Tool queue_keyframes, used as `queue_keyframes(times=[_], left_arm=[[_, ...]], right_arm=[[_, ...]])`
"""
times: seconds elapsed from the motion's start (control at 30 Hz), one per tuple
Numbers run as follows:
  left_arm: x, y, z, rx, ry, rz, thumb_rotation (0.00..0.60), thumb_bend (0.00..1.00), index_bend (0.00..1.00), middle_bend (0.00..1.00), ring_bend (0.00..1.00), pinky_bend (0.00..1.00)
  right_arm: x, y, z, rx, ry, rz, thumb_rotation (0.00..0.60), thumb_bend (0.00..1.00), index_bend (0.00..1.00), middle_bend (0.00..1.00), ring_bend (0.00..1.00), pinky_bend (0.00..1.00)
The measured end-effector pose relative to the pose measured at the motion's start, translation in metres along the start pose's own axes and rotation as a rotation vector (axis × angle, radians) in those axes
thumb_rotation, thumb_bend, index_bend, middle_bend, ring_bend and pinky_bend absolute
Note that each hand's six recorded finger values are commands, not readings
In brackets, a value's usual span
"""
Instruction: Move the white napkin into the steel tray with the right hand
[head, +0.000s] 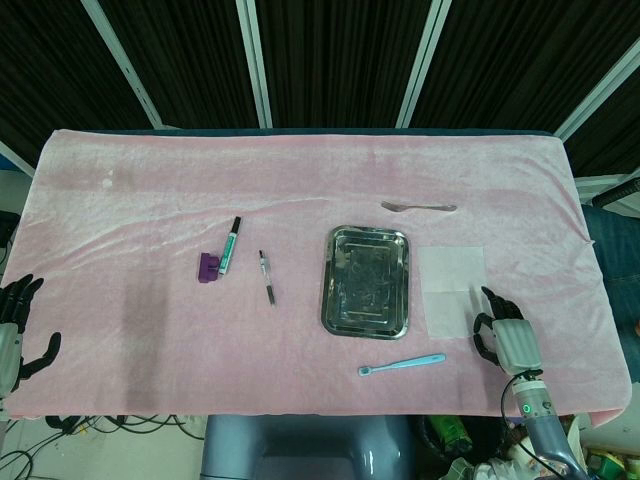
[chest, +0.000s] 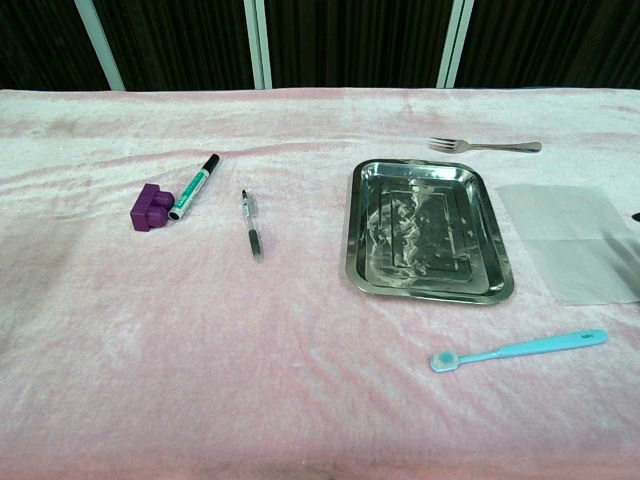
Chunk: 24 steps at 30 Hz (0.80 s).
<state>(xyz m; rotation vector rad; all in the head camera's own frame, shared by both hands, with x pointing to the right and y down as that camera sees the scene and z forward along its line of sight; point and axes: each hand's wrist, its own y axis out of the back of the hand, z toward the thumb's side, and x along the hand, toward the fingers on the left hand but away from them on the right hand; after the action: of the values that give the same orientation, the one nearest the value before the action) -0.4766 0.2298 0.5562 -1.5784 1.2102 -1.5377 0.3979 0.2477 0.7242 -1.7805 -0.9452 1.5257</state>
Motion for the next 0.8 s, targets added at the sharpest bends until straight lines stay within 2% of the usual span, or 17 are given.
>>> queue_keyframes(times=[0.8], left_arm=[[-0.0009,0.0002,0.0007,0.003,-0.005,0.002,0.600,0.41,0.08,0.03,0.00,0.00]], right_arm=[[0.0003,0.0039,0.0010,-0.021,0.007,-0.009,0.600,0.37,0.64,0.07,0.14,0.17]])
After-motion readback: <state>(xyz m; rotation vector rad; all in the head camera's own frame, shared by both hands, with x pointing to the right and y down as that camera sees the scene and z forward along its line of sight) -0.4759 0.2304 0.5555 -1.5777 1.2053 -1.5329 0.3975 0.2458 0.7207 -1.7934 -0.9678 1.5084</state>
